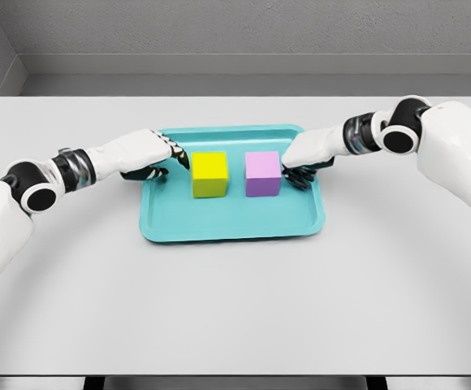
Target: Push two cubes
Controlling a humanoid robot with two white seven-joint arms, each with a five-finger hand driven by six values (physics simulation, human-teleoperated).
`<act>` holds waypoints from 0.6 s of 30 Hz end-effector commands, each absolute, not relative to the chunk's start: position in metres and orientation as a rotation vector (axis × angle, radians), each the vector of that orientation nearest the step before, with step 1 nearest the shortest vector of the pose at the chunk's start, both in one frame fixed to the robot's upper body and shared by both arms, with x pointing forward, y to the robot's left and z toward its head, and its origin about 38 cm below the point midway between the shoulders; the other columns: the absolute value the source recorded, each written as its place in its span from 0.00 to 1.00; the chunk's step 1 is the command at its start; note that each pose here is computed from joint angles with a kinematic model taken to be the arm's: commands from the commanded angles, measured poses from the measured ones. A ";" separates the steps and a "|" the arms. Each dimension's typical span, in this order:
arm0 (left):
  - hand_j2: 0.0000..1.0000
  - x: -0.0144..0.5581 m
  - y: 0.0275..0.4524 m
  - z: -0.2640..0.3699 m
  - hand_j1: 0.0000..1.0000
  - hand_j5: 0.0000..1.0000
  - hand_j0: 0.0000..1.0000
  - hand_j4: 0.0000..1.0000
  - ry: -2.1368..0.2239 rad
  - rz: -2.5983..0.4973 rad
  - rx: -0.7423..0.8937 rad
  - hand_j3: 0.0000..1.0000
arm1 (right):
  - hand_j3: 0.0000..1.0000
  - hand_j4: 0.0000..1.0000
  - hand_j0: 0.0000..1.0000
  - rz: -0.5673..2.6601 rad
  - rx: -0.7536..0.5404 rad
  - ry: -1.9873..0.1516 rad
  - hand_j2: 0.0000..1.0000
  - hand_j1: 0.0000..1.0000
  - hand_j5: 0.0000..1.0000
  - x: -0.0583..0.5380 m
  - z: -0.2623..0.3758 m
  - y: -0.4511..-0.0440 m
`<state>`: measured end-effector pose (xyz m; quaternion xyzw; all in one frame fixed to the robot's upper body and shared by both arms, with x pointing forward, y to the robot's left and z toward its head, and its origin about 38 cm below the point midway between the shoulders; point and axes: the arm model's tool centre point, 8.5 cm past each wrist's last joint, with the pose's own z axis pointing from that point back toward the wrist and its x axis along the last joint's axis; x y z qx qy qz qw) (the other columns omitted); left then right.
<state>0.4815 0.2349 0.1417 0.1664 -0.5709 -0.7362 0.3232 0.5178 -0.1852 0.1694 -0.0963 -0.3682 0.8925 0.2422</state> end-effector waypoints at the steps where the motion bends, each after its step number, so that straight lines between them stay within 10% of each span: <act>1: 0.60 0.482 0.234 0.140 0.60 0.60 0.60 0.60 -1.492 -1.928 0.426 0.60 | 0.12 0.12 0.12 2.441 -0.245 -1.019 0.12 0.12 0.12 0.517 0.168 -0.178; 18: 0.60 0.480 0.222 0.136 0.60 0.60 0.60 0.60 -1.504 -1.939 0.400 0.60 | 0.12 0.12 0.12 2.482 -0.231 -1.023 0.12 0.12 0.12 0.515 0.168 -0.159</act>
